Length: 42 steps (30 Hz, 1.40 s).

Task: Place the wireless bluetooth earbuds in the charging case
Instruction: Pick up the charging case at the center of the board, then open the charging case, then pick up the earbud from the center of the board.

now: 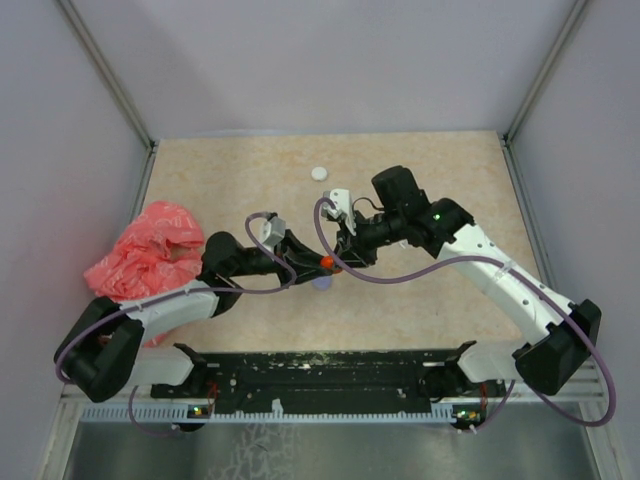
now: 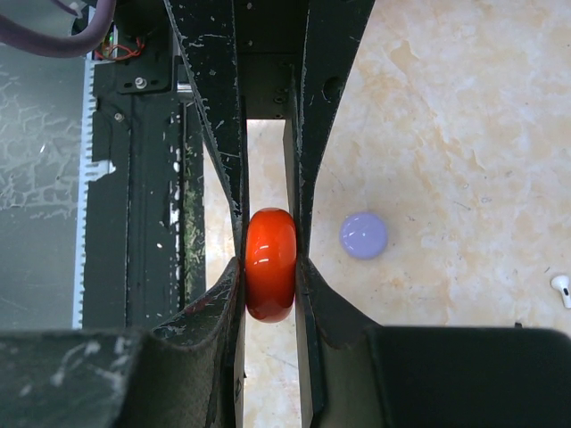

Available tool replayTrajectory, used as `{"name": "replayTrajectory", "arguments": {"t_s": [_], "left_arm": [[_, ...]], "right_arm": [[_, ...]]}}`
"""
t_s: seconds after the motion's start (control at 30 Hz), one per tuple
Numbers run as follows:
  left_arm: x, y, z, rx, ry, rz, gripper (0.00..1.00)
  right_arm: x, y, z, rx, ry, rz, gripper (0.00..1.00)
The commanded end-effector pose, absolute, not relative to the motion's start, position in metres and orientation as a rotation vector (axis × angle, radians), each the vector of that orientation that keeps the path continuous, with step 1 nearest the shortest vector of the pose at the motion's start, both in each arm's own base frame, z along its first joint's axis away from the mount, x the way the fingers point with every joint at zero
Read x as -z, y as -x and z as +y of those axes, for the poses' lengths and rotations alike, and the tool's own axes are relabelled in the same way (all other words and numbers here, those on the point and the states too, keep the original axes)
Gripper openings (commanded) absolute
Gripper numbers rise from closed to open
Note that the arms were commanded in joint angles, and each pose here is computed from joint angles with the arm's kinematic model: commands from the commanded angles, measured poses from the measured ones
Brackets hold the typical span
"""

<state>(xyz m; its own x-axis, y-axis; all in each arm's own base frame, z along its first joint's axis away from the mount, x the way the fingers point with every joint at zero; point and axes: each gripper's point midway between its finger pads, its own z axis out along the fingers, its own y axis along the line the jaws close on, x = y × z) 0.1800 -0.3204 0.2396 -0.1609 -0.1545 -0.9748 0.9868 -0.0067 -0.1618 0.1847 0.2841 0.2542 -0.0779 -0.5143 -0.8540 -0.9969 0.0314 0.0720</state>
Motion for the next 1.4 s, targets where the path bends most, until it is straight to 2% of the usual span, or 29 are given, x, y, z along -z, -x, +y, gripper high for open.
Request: {"name": "replayTrajectory", "arguments": {"t_s": [0.0,0.1,0.17,0.47,0.8,1.0,1.17,1.37], "left_arm": [[-0.252,-0.178,-0.324,1.413,-1.036,1.171,0.01],[-0.251,-0.177,-0.323,1.394,-1.051,1.161,0.00],[-0.251,-0.175,-0.321,1.378,-1.064,1.144,0.00],[-0.243,-0.167,-0.317,1.302,-1.127,1.102,0.00],[-0.240,-0.167,-0.318,1.277,-1.138,1.104,0.00],[-0.230,-0.189,-0.314,1.177,-1.030,1.189,0.00],[-0.209,-0.219,-0.299,1.021,-0.870,1.311,0.00],[-0.185,-0.234,-0.277,0.922,-0.749,1.393,0.00]], "right_arm": [[-0.281,-0.189,0.293,-0.930,1.553,1.528,0.03],[-0.284,-0.192,0.291,-0.904,1.530,1.534,0.18],[-0.286,-0.196,0.290,-0.880,1.505,1.549,0.23],[-0.295,-0.209,0.281,-0.797,1.415,1.589,0.30],[-0.299,-0.218,0.278,-0.791,1.360,1.610,0.33],[-0.301,-0.219,0.280,-0.823,1.316,1.638,0.37],[-0.298,-0.247,0.263,-0.769,1.119,1.755,0.40],[-0.264,-0.303,0.223,-0.608,0.775,1.989,0.43]]}}
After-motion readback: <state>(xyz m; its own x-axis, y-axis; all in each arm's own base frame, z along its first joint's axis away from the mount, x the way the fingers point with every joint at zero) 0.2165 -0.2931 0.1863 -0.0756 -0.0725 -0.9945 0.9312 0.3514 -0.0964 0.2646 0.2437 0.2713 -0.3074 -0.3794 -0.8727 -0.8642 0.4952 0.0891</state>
